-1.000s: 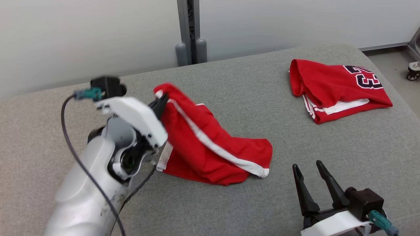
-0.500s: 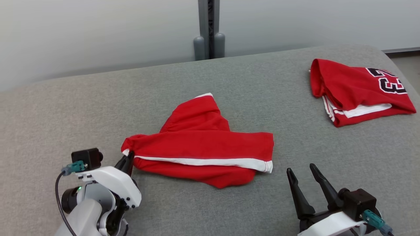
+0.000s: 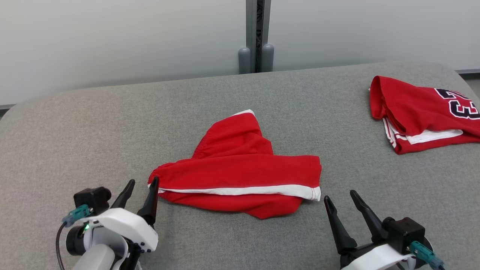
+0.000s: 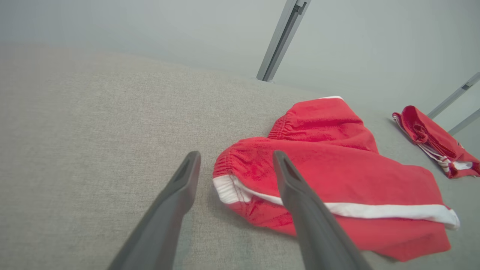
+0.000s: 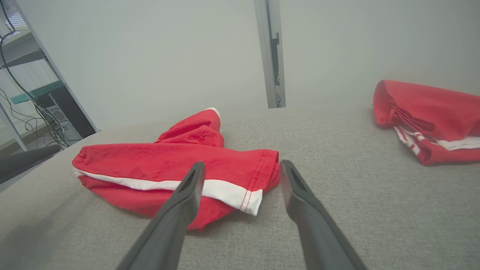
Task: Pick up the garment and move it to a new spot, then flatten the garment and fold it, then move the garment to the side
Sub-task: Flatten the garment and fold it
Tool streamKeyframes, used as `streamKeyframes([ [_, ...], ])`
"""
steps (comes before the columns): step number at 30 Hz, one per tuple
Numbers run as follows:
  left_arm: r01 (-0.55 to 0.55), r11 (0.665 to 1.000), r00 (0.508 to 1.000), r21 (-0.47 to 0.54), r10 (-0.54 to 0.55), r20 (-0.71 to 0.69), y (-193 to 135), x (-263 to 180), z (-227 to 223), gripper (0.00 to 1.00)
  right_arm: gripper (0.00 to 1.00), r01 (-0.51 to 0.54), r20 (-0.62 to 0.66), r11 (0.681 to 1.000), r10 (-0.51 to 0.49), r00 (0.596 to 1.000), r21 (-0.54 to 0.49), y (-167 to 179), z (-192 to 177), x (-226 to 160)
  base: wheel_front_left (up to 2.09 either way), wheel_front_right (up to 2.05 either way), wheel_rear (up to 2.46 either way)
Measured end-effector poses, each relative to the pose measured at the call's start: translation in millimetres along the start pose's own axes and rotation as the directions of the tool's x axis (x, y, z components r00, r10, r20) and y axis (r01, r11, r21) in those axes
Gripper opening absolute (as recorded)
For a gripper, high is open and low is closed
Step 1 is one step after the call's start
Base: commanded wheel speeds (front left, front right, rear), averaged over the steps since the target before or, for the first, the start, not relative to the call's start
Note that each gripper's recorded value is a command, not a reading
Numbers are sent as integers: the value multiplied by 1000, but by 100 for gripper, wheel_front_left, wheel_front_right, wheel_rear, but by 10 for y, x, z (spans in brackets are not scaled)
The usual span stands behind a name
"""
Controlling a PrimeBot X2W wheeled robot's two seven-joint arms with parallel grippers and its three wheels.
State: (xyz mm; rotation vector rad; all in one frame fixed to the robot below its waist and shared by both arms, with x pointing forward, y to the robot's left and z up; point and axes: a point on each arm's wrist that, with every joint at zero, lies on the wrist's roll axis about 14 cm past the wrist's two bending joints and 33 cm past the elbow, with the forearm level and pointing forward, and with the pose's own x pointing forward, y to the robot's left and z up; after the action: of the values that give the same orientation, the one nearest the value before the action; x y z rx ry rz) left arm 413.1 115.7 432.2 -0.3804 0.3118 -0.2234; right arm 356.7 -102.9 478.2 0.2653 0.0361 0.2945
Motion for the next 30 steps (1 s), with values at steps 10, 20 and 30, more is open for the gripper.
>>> streamKeyframes([
  [10,-100,995,981,-13,101,166,167,-389,210,100,100,-24,35,1000,24,999,-6,96,109,-25,0,0,0],
  [20,-160,984,957,83,134,258,97,-822,175,100,100,-21,51,1000,21,998,-3,120,144,-129,0,0,0],
  [30,-207,973,941,98,170,293,161,-1074,147,100,100,24,46,1000,-24,999,12,28,96,-300,0,0,0],
])
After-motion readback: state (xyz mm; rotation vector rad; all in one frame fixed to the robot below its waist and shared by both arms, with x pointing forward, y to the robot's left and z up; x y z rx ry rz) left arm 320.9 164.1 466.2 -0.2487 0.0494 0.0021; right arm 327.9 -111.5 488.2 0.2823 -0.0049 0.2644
